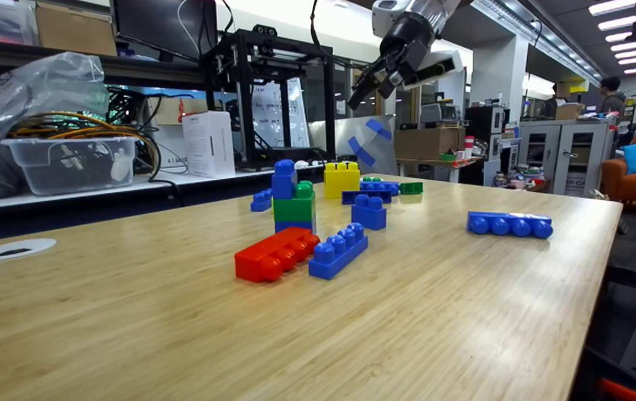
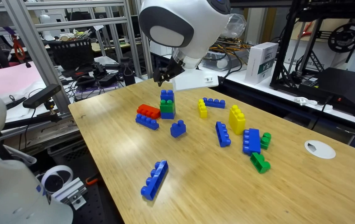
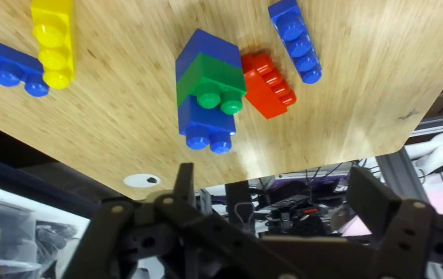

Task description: Stack the blue block on the blue and green blocks.

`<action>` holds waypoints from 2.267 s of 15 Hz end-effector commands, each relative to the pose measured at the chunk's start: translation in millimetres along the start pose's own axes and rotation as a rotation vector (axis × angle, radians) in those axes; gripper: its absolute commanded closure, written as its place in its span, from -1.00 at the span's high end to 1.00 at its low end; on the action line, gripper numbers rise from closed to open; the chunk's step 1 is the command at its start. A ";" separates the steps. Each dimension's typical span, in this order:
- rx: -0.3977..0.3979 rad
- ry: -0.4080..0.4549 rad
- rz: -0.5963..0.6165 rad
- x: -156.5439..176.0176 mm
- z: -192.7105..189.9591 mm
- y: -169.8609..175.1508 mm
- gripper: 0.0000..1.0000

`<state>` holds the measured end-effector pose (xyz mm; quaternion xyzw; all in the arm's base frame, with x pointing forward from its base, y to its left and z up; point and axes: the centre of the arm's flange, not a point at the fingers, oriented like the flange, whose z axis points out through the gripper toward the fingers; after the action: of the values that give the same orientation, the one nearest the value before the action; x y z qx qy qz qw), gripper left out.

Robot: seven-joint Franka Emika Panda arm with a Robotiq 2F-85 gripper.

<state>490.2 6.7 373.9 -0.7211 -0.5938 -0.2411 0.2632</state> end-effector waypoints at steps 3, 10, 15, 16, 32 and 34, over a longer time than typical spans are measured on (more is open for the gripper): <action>-0.023 -0.098 0.220 18.6 -7.1 20.1 1.00; 0.016 -0.161 0.308 22.4 2.1 28.2 1.00; 0.038 -0.160 0.273 23.2 10.8 19.6 1.00; 0.052 -0.161 0.262 24.2 12.2 18.2 1.00; 0.074 -0.167 0.186 16.7 37.7 30.0 1.00; 0.093 -0.178 0.155 8.3 56.4 34.6 1.00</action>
<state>516.9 39.7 356.9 -0.7857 -0.5453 -0.1241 0.2643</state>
